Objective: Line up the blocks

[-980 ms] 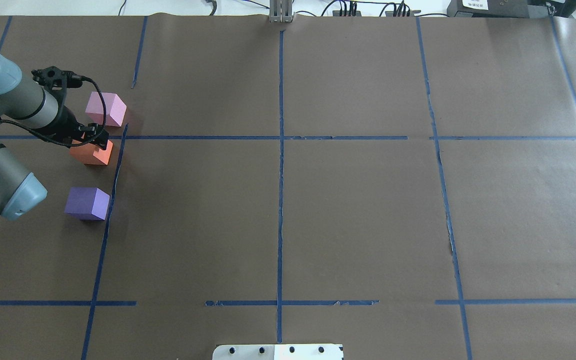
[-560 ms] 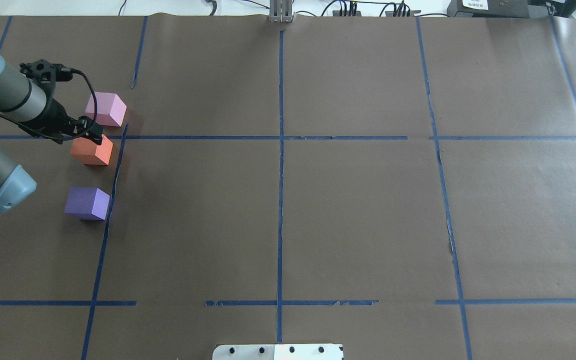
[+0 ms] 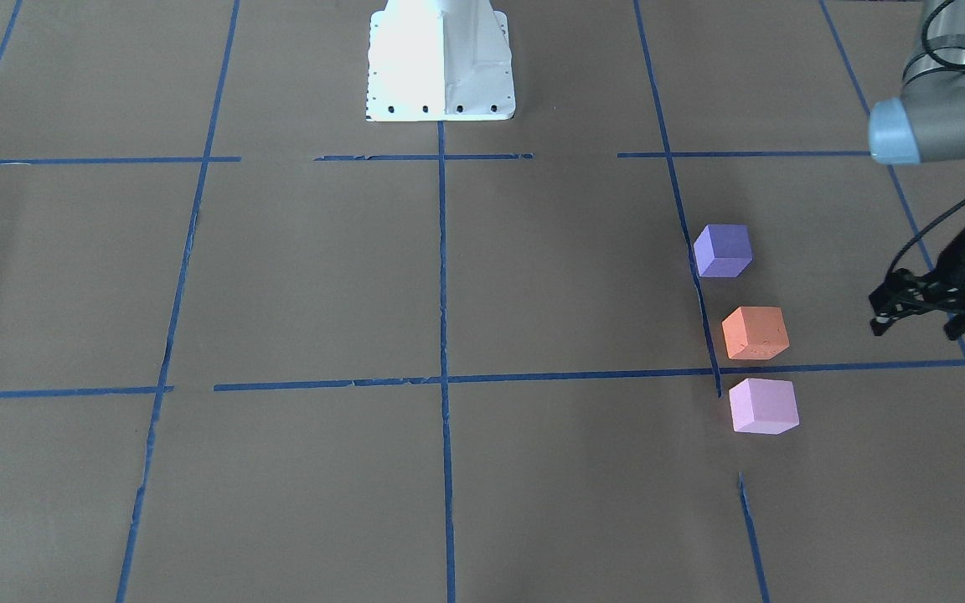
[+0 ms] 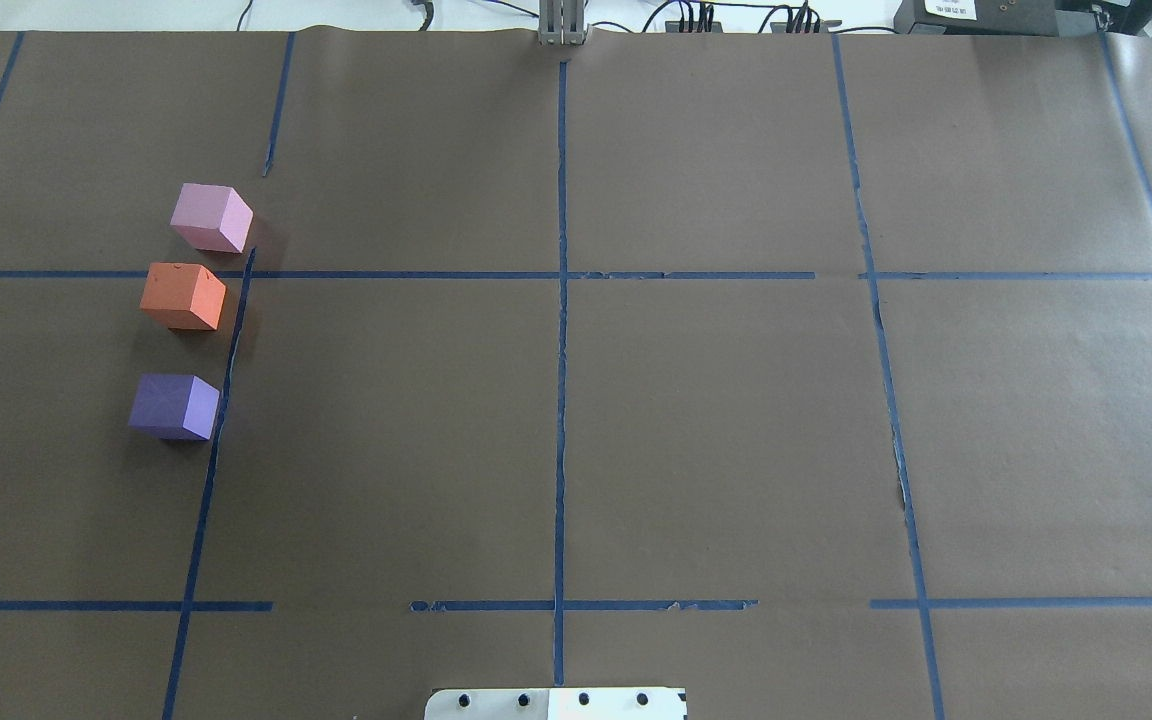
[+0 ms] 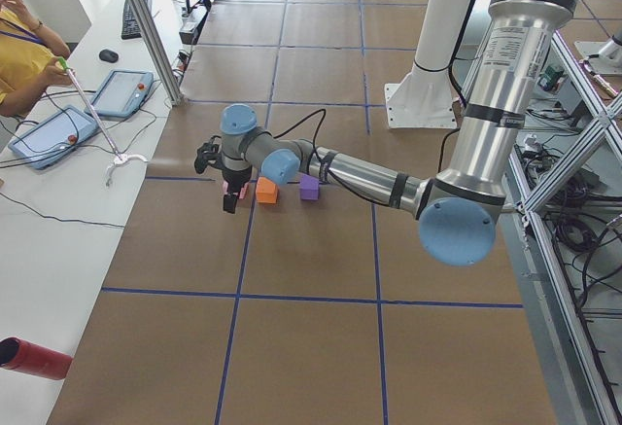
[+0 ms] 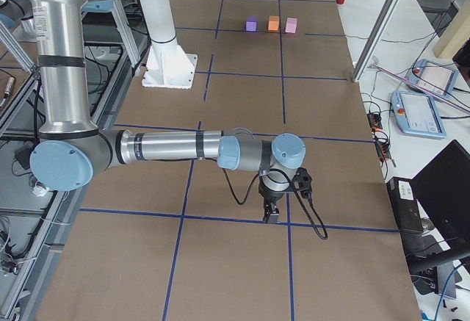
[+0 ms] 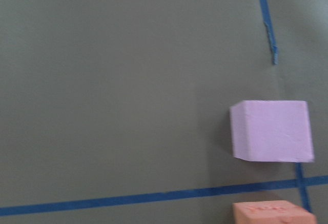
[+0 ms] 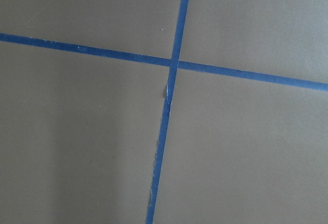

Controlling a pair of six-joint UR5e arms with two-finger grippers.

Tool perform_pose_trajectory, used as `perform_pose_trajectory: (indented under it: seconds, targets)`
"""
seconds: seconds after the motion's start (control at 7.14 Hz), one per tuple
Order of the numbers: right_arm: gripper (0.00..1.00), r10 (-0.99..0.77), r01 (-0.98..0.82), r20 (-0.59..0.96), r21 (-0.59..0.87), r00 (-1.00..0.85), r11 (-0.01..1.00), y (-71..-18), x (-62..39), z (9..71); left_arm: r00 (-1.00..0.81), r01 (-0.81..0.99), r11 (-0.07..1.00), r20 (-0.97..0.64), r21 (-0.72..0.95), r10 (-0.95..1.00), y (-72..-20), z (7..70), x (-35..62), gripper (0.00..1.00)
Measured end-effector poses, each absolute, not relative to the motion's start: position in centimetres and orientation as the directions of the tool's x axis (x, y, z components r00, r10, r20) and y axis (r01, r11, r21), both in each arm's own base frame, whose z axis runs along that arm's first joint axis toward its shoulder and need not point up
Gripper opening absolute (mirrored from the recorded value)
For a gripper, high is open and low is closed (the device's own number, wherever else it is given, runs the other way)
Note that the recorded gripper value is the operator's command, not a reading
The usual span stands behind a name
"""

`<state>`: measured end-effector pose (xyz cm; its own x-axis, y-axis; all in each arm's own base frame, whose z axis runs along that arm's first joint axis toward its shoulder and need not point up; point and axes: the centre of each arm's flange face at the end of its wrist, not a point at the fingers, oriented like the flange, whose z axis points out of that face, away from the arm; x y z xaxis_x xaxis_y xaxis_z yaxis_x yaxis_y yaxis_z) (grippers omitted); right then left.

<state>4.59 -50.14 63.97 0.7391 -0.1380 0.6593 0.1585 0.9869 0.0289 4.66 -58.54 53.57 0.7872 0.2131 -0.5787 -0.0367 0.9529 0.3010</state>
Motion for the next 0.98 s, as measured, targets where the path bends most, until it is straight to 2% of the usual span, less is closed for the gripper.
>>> perform_pose_trajectory:
  seconds: [0.14,0.42,0.98]
  targets:
    - [1.00,-0.138,0.158,0.659,0.029,0.739,0.987,-50.1,4.6,64.0,0.806,-0.083,0.950,-0.540,0.302,0.242,-56.6,57.1,-1.0,1.00]
    - [1.00,-0.138,0.159,0.659,0.029,0.739,0.987,-50.1,4.6,64.0,0.810,-0.086,0.965,-0.546,0.249,0.213,-52.6,62.0,-5.1,1.00]
    - [1.00,-0.138,0.159,0.659,0.028,0.739,0.987,-50.1,4.6,64.0,0.775,-0.061,0.974,-0.605,0.216,0.183,-51.2,62.9,-5.1,1.00]
